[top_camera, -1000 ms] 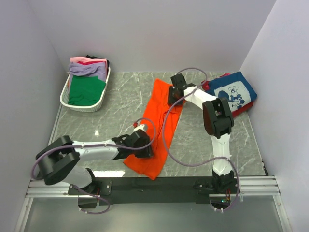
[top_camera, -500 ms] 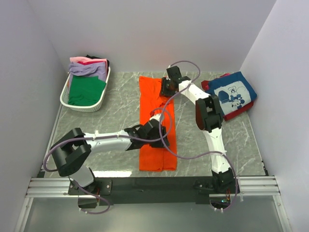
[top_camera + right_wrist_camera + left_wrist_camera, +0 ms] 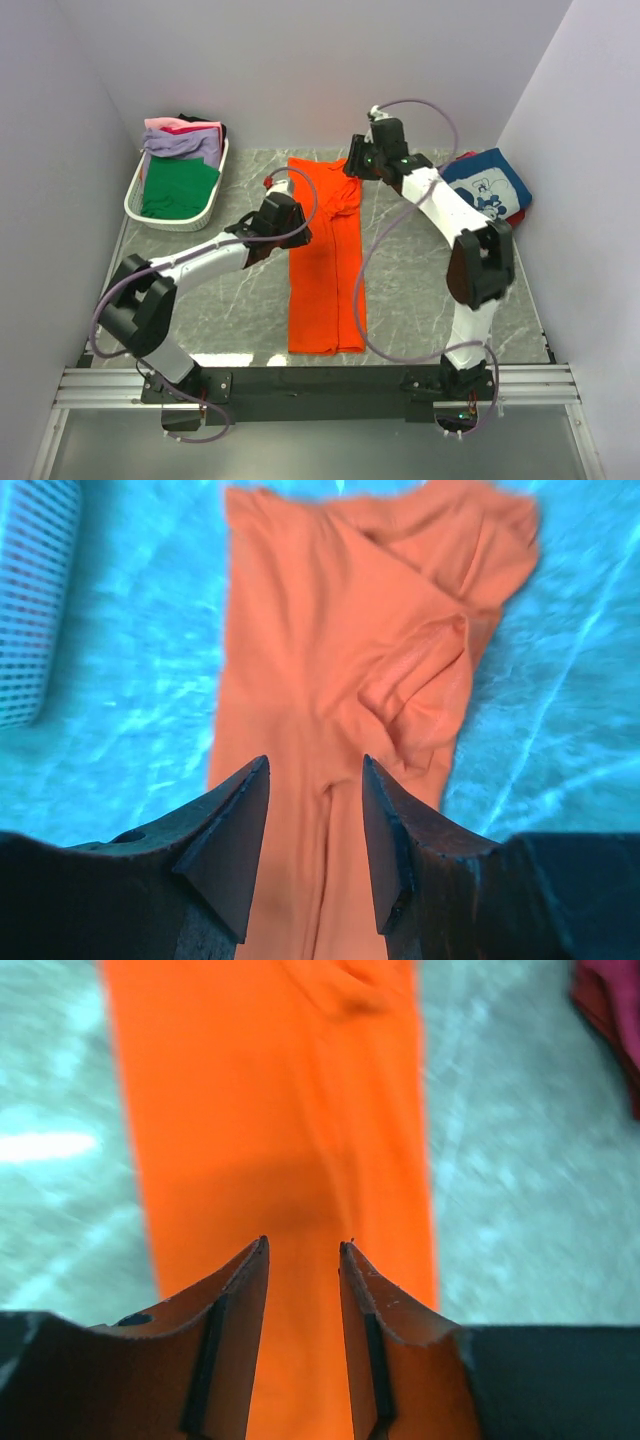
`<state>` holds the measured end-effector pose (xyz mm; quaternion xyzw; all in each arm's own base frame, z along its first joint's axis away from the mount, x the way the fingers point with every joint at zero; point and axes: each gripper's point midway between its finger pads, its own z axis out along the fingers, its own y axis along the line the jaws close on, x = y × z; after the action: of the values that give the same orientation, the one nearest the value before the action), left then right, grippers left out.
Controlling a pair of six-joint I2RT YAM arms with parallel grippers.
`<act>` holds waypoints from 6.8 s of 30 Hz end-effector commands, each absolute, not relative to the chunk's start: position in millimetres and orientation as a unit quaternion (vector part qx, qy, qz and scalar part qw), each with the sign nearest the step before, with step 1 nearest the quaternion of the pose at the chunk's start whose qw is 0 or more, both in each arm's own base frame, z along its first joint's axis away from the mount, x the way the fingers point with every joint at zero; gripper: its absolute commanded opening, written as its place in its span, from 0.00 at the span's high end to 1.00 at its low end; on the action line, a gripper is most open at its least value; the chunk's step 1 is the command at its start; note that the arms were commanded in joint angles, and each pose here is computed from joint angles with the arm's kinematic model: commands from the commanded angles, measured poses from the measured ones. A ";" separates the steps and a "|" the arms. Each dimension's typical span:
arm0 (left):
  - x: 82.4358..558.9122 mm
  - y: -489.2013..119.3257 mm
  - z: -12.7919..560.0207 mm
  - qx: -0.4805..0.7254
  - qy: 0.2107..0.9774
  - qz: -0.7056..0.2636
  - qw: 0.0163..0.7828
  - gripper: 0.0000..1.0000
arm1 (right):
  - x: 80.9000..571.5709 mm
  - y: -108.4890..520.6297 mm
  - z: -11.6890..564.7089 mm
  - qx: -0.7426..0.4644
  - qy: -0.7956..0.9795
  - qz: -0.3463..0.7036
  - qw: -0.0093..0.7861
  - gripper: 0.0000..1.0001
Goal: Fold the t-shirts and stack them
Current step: Fold the tshirt
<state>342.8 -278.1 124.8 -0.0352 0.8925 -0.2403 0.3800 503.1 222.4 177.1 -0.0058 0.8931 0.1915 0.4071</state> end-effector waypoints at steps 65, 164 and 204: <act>455.4 -258.7 126.3 -0.033 0.867 -0.245 0.433 0.41 | 496.5 221.9 92.2 -0.020 0.931 0.115 0.345 0.50; 103.7 -261.1 54.5 0.028 0.926 -0.322 0.194 0.99 | 89.2 209.8 40.3 -0.079 0.982 0.113 0.126 1.00; 387.9 -249.1 80.3 -0.012 0.909 -0.193 0.369 0.99 | 379.0 240.1 86.0 -0.030 0.937 0.082 0.338 1.00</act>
<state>362.4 -247.4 70.9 -0.0370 0.9153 -0.1928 0.3518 348.2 234.2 64.5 -0.0214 0.9505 0.0722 0.3015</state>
